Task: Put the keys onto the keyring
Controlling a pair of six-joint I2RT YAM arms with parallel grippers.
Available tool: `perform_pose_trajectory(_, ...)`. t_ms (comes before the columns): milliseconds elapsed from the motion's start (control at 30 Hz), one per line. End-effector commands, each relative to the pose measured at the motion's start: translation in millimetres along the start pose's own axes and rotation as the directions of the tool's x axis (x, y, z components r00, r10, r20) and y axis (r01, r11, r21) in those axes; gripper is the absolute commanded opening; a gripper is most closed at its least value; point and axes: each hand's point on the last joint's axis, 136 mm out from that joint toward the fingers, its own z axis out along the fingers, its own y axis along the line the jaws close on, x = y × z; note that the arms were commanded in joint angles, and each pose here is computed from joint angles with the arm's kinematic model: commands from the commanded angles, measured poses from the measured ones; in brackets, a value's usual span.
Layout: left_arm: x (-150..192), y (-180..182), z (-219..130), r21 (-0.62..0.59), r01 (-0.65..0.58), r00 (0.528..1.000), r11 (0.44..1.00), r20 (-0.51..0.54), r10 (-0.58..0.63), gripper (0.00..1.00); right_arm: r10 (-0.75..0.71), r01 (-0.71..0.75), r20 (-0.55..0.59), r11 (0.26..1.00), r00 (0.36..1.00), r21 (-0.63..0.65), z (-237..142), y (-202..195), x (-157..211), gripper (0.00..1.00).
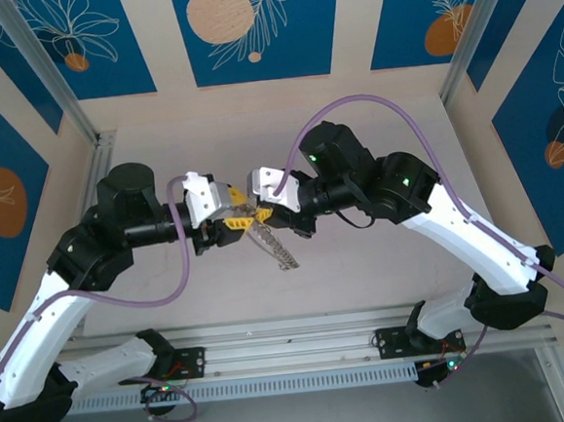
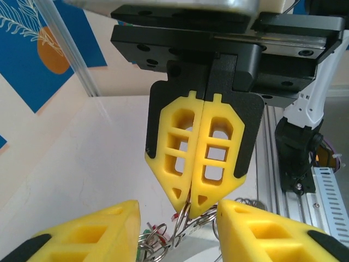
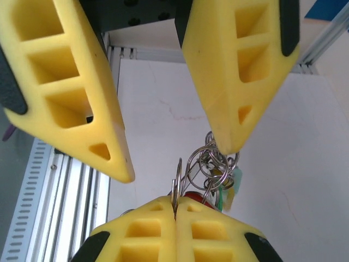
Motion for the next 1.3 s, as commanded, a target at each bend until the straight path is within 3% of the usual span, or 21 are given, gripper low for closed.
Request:
perform_pose_trajectory(0,-4,-4,-4,0.013,-0.024,1.000,1.000,-0.006,0.024,0.41,-0.026,0.026,-0.004,0.999,1.000,0.026,-13,-1,-7,0.00)
perform_pose_trajectory(133,-1,-4,-1,0.024,-0.020,1.000,1.000,-0.015,0.020,0.33,-0.027,0.027,0.025,1.000,0.999,0.007,-18,3,-14,0.00)
perform_pose_trajectory(667,-6,-11,8,0.086,0.007,1.000,0.996,0.023,-0.009,0.30,-0.023,0.023,0.000,0.999,1.000,-0.045,-10,9,-13,0.00)
perform_pose_trajectory(900,-3,-11,13,0.101,0.015,1.000,0.995,0.013,-0.017,0.17,-0.028,0.029,0.023,0.998,0.999,-0.053,-12,9,-18,0.00)
perform_pose_trajectory(1267,2,-10,13,0.095,0.014,1.000,0.995,-0.010,-0.013,0.18,-0.042,0.048,0.083,0.996,0.996,-0.072,-23,15,-26,0.00)
